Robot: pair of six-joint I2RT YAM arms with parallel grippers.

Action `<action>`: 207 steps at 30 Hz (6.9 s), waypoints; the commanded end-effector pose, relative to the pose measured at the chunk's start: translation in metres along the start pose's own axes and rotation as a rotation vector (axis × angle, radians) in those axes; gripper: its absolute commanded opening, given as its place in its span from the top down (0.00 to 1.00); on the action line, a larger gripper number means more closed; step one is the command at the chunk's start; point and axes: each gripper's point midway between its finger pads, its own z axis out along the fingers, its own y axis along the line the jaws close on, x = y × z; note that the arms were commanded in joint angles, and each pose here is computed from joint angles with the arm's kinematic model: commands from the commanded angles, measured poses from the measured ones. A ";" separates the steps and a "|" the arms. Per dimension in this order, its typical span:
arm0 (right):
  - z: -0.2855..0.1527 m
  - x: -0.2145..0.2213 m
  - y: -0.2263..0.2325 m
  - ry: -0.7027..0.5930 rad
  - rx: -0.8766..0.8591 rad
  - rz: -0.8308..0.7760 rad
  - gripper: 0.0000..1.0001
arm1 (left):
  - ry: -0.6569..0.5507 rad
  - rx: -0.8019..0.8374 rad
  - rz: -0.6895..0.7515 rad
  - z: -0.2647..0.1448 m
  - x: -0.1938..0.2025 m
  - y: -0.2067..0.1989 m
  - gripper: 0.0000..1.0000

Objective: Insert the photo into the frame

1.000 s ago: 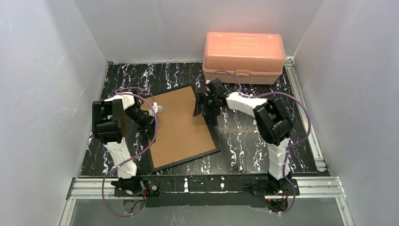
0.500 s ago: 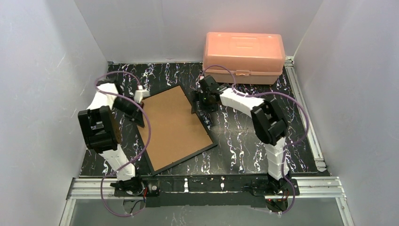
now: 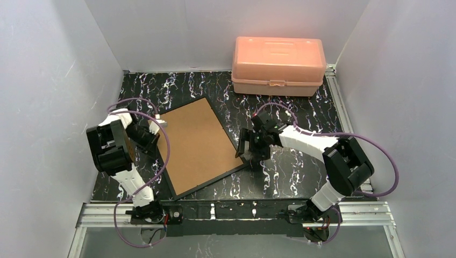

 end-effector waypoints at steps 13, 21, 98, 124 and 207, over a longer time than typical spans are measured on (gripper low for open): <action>-0.021 0.010 -0.008 -0.070 -0.056 0.223 0.02 | 0.086 0.112 0.199 0.050 -0.040 -0.087 1.00; -0.020 0.010 -0.027 -0.075 -0.034 0.308 0.02 | -0.027 0.158 0.127 -0.037 -0.085 -0.093 0.96; 0.011 -0.063 -0.062 -0.139 -0.081 0.386 0.07 | -0.183 0.148 -0.283 0.001 -0.111 0.026 0.82; -0.036 -0.106 -0.058 -0.213 -0.310 0.399 0.22 | -0.260 0.187 -0.377 -0.014 -0.109 0.020 0.69; 0.010 -0.061 -0.080 -0.117 -0.195 0.401 0.26 | -0.087 0.099 -0.314 0.034 -0.087 0.037 1.00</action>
